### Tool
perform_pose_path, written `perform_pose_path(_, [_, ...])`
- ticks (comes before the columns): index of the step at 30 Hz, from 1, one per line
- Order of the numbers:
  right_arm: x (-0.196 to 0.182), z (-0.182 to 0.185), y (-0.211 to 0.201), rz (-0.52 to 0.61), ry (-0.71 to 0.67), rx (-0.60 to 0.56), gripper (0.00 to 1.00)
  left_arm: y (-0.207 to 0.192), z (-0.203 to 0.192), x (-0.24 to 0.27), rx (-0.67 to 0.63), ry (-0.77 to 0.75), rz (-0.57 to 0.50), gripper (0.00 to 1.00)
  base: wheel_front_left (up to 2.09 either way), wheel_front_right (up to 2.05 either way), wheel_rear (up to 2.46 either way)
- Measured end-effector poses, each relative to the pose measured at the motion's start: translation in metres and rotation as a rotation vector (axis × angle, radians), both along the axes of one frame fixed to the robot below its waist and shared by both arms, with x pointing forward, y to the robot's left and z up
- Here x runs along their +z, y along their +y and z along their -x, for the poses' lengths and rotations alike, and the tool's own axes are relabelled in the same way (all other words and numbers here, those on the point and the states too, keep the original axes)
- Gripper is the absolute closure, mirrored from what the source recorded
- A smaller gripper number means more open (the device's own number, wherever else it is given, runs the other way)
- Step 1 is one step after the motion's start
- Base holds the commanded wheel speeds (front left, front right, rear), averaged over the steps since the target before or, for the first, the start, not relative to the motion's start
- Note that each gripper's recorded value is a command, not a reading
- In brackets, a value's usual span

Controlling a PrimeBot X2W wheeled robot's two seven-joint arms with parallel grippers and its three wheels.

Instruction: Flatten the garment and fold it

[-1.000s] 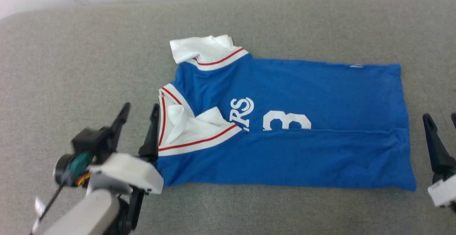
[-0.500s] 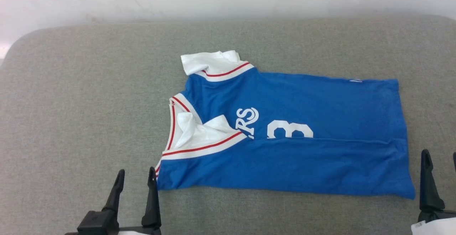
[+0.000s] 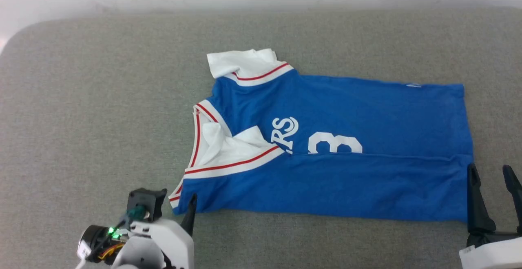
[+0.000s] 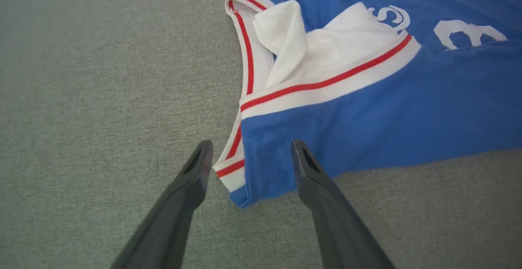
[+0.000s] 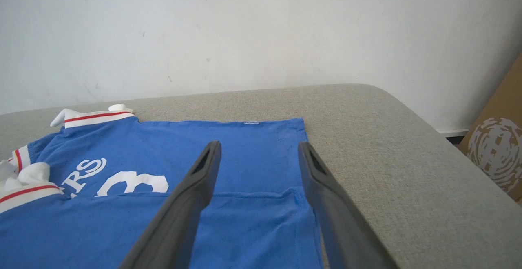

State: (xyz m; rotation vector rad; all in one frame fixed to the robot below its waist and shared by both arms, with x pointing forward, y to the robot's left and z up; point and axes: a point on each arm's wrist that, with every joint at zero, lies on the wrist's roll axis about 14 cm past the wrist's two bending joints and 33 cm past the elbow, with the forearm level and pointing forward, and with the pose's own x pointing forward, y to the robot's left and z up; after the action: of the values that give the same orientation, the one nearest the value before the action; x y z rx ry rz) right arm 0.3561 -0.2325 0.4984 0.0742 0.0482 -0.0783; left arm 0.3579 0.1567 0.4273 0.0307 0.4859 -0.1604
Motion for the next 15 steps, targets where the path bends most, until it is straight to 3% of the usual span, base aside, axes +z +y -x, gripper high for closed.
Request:
perform_pose_path(13, [-0.024,0.0,-0.009,-0.002,0.076,-0.03,0.0,0.002,-0.004,-0.05,0.056,0.265,0.01,0.01,0.0,0.0,0.0])
perform_pose_path(14, [-0.025,0.0,-0.009,-0.001,0.08,-0.028,0.0,0.002,-0.005,-0.051,0.059,0.27,0.016,0.31,0.0,0.0,0.0])
perform_pose_path(15, [-0.025,-0.001,-0.008,0.0,0.081,-0.023,0.0,0.002,-0.007,-0.051,0.062,0.269,0.017,0.83,0.0,0.0,0.0])
